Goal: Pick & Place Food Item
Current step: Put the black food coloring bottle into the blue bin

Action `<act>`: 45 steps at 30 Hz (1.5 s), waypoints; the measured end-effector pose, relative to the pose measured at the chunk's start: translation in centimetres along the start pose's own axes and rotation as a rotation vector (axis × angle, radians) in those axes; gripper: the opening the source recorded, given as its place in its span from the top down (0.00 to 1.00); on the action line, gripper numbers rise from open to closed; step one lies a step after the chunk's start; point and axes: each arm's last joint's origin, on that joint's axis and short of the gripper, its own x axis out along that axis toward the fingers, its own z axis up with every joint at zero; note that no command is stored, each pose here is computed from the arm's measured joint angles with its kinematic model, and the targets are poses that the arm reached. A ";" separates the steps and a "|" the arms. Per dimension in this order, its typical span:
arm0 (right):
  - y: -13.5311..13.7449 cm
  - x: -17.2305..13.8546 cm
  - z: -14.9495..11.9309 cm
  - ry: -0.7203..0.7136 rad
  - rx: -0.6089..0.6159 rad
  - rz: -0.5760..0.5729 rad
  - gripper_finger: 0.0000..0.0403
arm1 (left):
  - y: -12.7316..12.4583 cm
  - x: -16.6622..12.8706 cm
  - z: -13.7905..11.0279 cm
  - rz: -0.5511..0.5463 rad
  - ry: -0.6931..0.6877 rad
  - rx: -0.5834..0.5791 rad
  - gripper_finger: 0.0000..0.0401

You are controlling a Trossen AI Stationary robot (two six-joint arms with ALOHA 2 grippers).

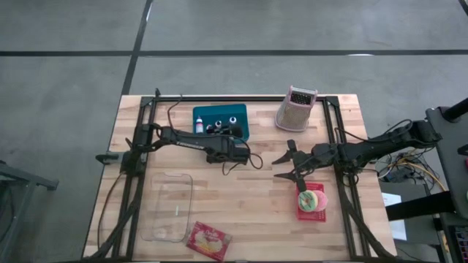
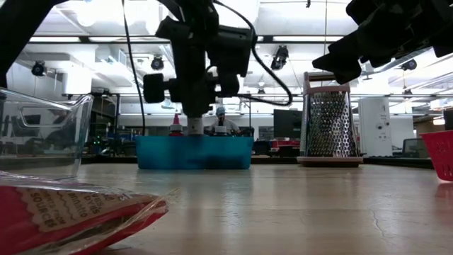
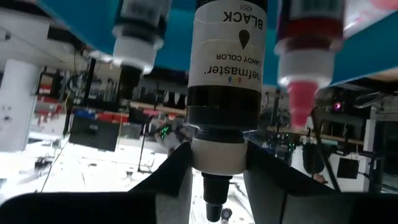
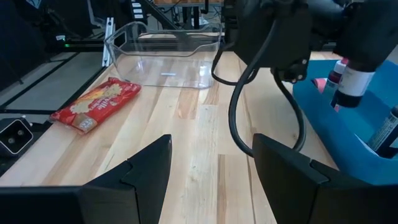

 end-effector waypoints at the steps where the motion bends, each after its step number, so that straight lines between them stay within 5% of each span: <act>1: 0.0 0.0 0.0 0.000 0.000 0.000 0.46 | -0.1 0.2 0.1 -0.006 -0.004 0.006 0.73; 15: 0.0 0.0 0.0 0.000 0.003 0.000 0.46 | -0.1 4.2 -0.7 -0.089 -0.002 -0.009 0.73; 45: 0.0 0.0 0.0 -0.002 0.006 0.000 0.46 | -1.3 5.1 1.8 -0.093 -0.108 0.073 0.73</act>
